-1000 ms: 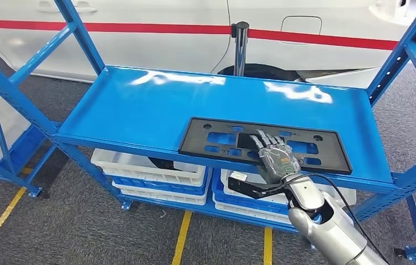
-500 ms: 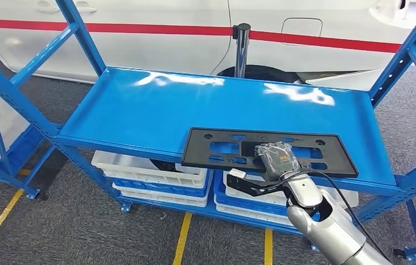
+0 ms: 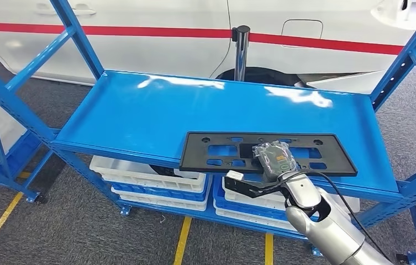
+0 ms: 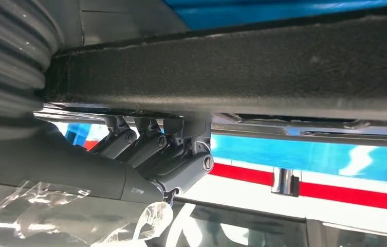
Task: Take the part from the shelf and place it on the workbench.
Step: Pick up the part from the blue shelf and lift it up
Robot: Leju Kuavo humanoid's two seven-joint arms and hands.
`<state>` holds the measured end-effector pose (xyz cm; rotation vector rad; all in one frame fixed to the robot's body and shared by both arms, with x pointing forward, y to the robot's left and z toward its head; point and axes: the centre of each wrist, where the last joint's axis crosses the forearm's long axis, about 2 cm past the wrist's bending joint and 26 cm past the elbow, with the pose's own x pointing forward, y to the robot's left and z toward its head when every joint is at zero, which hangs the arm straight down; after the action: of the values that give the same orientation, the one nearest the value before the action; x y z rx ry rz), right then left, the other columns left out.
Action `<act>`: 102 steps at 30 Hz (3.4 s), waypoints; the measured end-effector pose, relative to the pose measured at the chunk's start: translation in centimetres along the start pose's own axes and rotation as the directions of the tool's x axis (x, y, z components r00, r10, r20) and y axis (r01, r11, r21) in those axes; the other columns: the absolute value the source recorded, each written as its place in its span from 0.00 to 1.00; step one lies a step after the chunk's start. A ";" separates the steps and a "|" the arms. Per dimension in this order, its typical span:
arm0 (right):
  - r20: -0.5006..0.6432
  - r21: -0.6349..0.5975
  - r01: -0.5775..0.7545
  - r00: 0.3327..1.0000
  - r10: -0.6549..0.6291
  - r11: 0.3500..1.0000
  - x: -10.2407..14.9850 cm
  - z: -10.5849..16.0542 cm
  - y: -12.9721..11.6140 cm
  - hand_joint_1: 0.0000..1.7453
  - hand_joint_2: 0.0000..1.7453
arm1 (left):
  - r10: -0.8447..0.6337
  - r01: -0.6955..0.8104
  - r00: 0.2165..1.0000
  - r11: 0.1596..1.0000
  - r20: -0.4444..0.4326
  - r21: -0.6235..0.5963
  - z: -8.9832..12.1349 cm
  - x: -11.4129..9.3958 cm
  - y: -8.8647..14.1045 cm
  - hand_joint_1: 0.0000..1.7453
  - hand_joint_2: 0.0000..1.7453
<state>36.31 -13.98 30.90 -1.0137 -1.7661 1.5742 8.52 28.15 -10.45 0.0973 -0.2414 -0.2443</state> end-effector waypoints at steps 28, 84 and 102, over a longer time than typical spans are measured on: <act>-0.025 -0.198 -0.136 0.991 0.134 0.971 -0.4 1.9 0.0 1.00 1.00 | -0.011 0.011 1.000 1.000 0.000 -0.014 0.0 -0.2 0.1 0.00 1.00; -0.043 -0.330 -0.226 0.973 0.225 0.917 -1.3 5.0 -2.0 1.00 1.00 | -0.043 0.044 0.999 0.998 0.026 -0.050 0.0 0.2 0.3 0.00 1.00; -0.110 -0.364 -0.191 0.981 0.162 0.912 -2.8 5.2 -3.4 1.00 1.00 | -0.040 0.042 0.999 0.998 0.030 -0.053 0.0 0.1 0.2 0.00 1.00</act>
<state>33.11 -19.31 33.62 -1.4305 -2.0129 1.3015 8.71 28.27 -10.43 0.0454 -0.2616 -0.2930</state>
